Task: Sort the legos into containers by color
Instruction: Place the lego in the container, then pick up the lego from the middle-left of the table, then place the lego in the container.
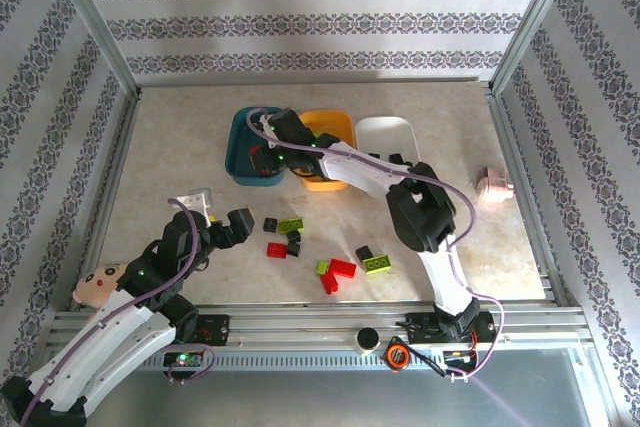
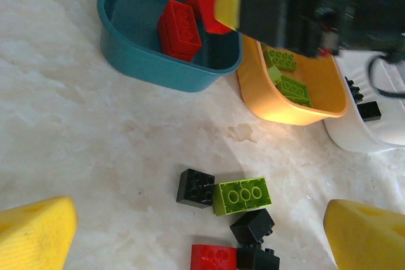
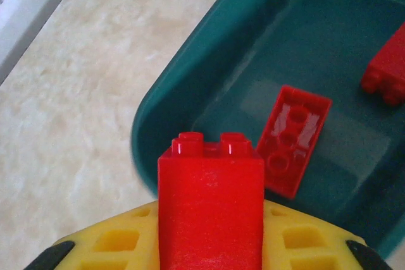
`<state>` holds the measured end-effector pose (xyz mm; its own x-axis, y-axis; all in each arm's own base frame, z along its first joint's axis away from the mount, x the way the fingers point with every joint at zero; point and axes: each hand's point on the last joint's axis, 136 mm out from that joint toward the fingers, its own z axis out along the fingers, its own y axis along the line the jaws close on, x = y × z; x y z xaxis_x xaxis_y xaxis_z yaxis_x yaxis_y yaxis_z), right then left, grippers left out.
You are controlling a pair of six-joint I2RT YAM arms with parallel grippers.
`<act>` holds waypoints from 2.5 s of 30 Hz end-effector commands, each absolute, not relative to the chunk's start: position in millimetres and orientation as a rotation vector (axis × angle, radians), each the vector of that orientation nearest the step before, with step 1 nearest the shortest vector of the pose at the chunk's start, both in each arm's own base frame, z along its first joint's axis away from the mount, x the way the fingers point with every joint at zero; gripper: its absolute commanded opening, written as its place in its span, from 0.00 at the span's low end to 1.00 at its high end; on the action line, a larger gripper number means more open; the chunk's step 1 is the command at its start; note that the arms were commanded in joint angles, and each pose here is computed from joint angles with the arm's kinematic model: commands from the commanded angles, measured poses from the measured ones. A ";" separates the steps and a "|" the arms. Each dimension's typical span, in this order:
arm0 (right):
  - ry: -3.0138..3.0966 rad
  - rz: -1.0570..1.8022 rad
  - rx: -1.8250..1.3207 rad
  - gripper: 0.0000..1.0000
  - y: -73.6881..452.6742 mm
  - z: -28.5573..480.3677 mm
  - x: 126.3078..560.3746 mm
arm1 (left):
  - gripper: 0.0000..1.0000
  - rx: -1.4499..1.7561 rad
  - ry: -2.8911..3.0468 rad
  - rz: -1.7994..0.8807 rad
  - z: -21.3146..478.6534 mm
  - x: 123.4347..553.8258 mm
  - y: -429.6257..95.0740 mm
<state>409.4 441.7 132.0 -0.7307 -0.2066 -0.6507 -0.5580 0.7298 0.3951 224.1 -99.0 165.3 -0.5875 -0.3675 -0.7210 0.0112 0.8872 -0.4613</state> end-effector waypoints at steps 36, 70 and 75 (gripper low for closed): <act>2.211 0.822 -0.317 0.79 330.0 186.4 367.3 | 0.71 0.322 2.652 -0.223 33.9 218.5 -203.0; 2.182 0.812 -0.252 0.80 298.6 191.8 352.1 | 0.41 0.086 2.480 -0.412 122.8 266.6 -175.1; 2.204 0.800 -0.237 0.80 285.7 182.0 338.4 | 0.41 -0.076 2.356 -0.421 162.1 344.0 -154.7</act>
